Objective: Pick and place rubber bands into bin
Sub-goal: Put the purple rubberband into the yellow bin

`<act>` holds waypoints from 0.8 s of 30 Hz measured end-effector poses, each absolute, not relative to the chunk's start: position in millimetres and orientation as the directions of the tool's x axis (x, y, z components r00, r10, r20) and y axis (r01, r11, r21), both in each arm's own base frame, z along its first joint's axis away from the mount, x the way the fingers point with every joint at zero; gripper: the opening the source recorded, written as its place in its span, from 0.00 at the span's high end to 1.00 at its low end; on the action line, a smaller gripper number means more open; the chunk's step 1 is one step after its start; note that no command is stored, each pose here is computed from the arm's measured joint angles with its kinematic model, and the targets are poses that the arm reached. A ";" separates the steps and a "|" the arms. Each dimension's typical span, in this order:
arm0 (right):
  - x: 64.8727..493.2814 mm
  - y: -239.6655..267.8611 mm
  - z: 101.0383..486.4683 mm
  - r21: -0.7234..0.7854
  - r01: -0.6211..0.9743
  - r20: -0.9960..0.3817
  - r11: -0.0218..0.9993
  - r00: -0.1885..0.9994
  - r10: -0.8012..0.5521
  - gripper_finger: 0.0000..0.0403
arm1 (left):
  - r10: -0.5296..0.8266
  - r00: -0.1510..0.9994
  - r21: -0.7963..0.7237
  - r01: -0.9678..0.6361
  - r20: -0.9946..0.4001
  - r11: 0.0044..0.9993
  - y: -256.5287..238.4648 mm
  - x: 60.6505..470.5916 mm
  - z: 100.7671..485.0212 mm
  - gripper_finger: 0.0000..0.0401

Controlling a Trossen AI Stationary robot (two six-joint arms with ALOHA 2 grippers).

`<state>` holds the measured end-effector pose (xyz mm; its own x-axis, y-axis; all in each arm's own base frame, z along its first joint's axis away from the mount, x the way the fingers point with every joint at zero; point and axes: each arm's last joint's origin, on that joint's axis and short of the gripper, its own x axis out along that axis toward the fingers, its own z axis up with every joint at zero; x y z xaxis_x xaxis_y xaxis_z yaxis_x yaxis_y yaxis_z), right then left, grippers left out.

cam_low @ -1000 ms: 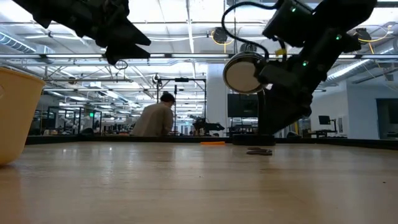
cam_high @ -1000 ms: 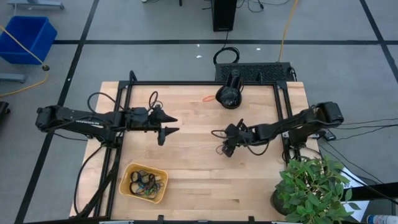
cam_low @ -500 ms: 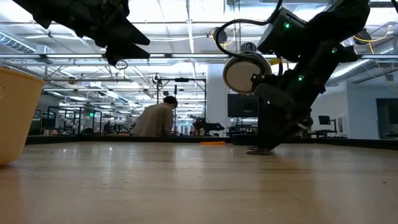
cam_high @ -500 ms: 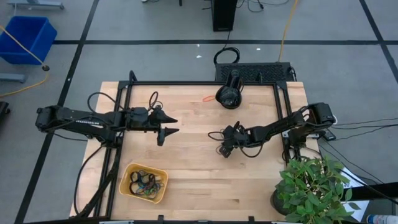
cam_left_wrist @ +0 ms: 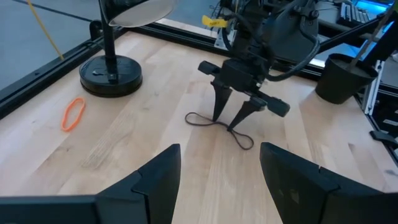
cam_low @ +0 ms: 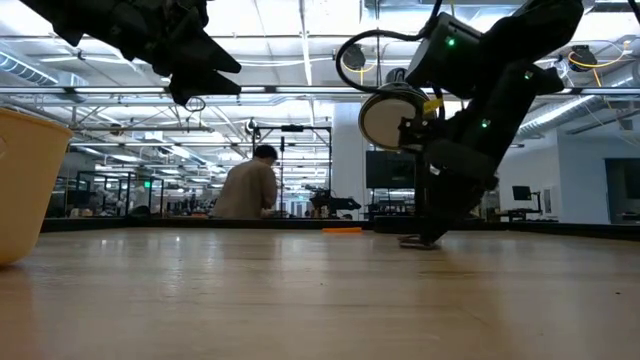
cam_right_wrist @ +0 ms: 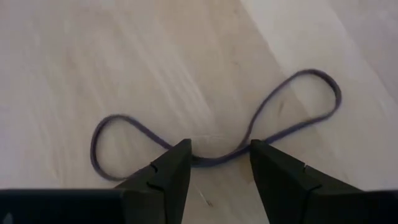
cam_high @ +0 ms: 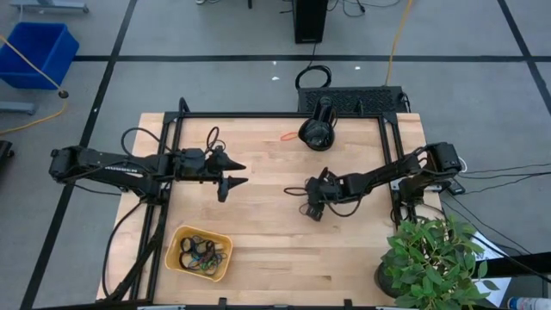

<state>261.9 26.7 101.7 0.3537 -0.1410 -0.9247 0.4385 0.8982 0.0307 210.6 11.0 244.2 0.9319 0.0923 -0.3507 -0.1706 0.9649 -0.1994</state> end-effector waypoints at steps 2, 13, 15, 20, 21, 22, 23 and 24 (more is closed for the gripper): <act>261.7 27.4 101.6 0.017 0.386 -0.926 0.922 0.353 -0.131 0.60 | 0.093 0.932 -0.199 -0.171 -0.351 0.965 11.1 210.6 244.2 0.43; 260.1 30.4 100.6 0.032 0.145 -0.944 0.989 0.329 -0.017 0.60 | 0.094 0.931 -0.199 -0.173 -0.352 0.965 11.1 210.5 244.0 0.43; 259.4 30.6 100.4 0.035 0.136 -0.947 0.990 0.322 -0.010 0.60 | 0.094 0.931 -0.198 -0.173 -0.352 0.965 11.1 210.5 244.0 0.43; 253.9 31.2 98.4 0.036 0.091 -0.965 0.995 0.262 0.011 0.61 | 0.094 0.931 -0.198 -0.173 -0.353 0.965 11.1 210.5 244.0 0.43; 252.3 31.0 98.2 0.033 0.088 -0.969 0.996 0.245 0.010 0.61 | 0.094 0.931 -0.198 -0.173 -0.353 0.965 11.1 210.5 244.0 0.43; 251.0 30.9 98.1 0.031 0.084 -0.973 0.996 0.231 0.011 0.62 | 0.094 0.931 -0.198 -0.173 -0.353 0.965 11.1 210.5 244.0 0.43; 250.0 30.9 98.0 0.030 0.074 -0.975 0.997 0.220 0.013 0.63 | 0.094 0.931 -0.198 -0.173 -0.353 0.965 11.1 210.5 244.0 0.43; 249.6 30.9 98.0 0.027 0.061 -0.976 0.998 0.216 0.014 0.63 | 0.094 0.931 -0.198 -0.173 -0.353 0.965 11.1 210.5 244.0 0.43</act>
